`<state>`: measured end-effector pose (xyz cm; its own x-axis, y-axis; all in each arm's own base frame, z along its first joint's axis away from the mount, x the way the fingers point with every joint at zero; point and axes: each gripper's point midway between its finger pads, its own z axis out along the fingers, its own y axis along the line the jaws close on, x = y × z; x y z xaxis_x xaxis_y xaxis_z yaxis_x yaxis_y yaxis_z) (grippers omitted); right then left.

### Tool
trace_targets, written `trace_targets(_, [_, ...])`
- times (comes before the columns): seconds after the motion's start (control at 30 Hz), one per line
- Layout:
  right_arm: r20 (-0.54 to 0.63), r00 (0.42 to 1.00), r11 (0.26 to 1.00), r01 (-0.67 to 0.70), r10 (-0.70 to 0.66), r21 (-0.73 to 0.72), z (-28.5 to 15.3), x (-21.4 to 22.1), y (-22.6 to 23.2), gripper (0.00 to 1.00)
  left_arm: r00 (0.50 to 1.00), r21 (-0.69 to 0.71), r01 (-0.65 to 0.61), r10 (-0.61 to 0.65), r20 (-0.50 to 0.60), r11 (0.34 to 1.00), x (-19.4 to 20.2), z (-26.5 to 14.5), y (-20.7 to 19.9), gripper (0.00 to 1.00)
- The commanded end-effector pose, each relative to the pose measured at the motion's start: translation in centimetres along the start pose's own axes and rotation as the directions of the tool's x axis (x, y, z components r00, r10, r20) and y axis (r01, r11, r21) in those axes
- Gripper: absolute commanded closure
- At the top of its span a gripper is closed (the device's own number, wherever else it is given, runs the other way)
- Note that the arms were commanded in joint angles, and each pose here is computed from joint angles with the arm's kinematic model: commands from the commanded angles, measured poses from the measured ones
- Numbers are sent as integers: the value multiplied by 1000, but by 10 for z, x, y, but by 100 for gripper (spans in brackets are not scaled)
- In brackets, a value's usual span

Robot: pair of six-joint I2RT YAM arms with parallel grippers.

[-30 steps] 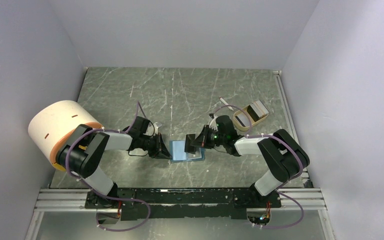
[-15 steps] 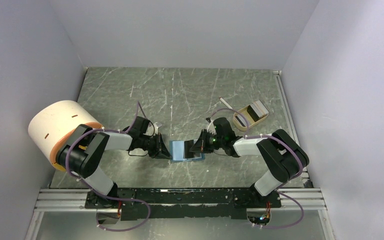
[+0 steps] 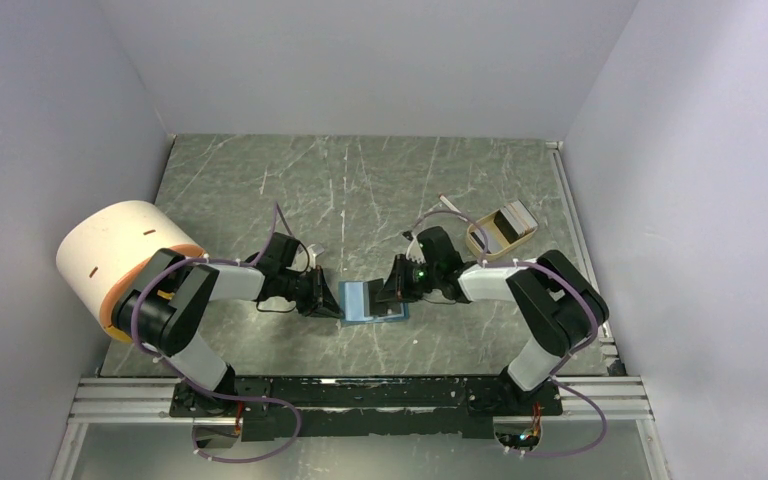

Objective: Put the credit cards into the card holder
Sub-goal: Insert the credit card into the card holder.

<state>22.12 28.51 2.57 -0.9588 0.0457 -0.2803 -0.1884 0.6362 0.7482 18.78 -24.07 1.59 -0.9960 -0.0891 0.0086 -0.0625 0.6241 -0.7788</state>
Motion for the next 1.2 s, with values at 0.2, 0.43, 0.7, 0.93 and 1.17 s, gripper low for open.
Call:
trace_targets(0.2, [19, 997, 966, 68, -75, 251, -19, -5, -31, 65, 1000, 23, -12, 12, 14, 1000, -5, -1, -4, 91])
trace_targets(0.43, [36, 996, 963, 69, -81, 259, -24, -7, -29, 61, 1000, 29, -9, 9, 11, 1000, -3, -1, -4, 91])
trace_targets(0.7, [23, 996, 974, 82, -89, 210, -12, -8, -21, 64, 1000, 34, -9, 9, 14, 999, -4, -1, -6, 91])
trace_targets(0.93, [5, 994, 978, 104, -107, 183, -2, -6, -12, 64, 1000, 39, -10, 9, 13, 999, -5, -1, -8, 91])
trace_targets(1.17, [-13, 993, 984, 117, -116, 137, 11, -2, 3, 64, 1000, 41, -10, 9, 11, 999, -6, -1, -9, 91])
